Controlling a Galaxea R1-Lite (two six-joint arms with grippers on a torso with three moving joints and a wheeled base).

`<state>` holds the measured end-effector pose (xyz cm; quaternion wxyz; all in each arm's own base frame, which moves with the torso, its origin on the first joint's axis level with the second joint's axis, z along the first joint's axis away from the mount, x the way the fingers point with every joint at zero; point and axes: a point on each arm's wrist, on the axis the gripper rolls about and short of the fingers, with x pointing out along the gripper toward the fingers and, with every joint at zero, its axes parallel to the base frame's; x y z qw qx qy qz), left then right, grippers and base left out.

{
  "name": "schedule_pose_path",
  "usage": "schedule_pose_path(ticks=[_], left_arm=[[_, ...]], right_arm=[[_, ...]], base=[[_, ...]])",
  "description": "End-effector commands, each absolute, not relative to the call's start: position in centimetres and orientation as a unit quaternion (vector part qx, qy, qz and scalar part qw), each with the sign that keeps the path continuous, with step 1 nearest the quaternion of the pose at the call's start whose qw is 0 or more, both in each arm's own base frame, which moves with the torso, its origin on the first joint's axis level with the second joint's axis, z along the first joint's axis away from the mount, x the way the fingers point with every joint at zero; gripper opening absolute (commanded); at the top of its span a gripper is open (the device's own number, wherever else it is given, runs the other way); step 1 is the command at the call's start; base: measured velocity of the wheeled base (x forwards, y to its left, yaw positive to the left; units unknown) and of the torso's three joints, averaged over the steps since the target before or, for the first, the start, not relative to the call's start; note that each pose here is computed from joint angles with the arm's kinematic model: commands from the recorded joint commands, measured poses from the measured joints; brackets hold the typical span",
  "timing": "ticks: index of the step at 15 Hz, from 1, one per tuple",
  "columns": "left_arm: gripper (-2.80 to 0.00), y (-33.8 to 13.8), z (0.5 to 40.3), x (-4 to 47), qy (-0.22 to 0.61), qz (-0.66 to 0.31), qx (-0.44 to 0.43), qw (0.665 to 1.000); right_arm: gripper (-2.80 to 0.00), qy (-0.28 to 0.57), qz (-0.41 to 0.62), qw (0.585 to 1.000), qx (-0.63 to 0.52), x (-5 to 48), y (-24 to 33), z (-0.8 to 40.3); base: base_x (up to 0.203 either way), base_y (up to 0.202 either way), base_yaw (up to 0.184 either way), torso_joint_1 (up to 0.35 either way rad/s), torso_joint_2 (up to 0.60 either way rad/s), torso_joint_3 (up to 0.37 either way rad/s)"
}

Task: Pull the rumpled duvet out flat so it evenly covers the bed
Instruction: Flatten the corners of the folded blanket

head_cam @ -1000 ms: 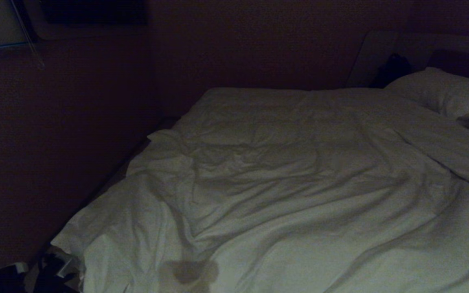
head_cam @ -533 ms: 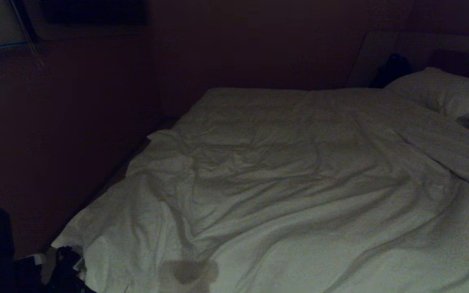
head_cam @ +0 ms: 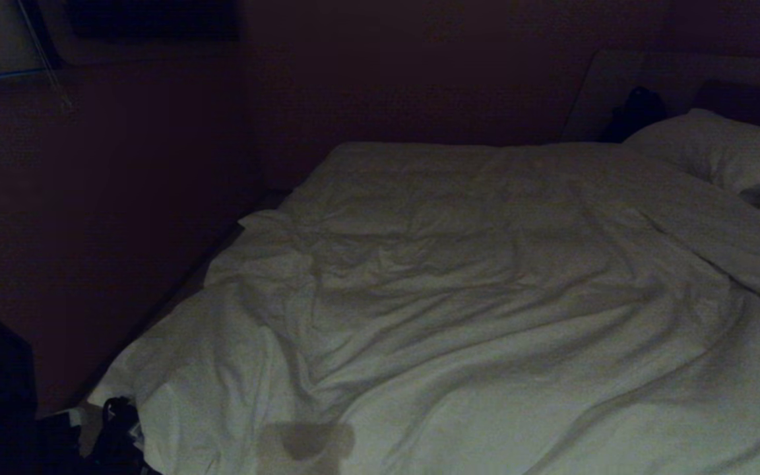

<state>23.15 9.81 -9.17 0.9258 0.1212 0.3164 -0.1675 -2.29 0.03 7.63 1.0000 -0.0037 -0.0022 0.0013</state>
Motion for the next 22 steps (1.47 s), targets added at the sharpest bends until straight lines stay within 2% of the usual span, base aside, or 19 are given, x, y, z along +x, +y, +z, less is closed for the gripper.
schedule_pose_path(ticks=[1, 8, 12, 17, 22], left_arm=[[-2.80, 9.9, -8.8, 23.4, 0.297, -0.165, 0.135, 0.931], [-2.80, 9.8, -8.4, 23.3, 0.293, -0.166, 0.133, 0.932], [-2.80, 9.4, -5.9, 22.9, 0.275, -0.161, 0.093, 0.943], [-2.80, 8.5, 0.5, 22.5, 0.195, -0.147, 0.084, 0.966], [-2.80, 4.8, 7.3, 23.8, 0.101, -0.137, 0.083, 0.982]], right_arm=[[-2.80, -0.002, 0.002, 1.000, -0.004, -2.3, 0.0, 7.6], [-2.80, -0.002, 0.002, 1.000, -0.004, -2.3, 0.0, 7.6], [-2.80, -0.002, 0.002, 1.000, -0.004, -2.3, 0.0, 7.6], [-2.80, -0.002, 0.002, 1.000, -0.004, -2.3, 0.0, 7.6], [-2.80, -0.002, 0.002, 1.000, -0.004, -2.3, 0.0, 7.6]], base=[[0.000, 0.000, 0.000, 0.000, 0.00, 0.000], [0.000, 0.000, 0.000, 0.000, 0.00, 0.000], [0.000, 0.000, 0.000, 0.000, 0.00, 0.000], [0.000, 0.000, 0.000, 0.000, 0.00, 0.000], [0.000, 0.000, 0.000, 0.000, 0.00, 0.000]])
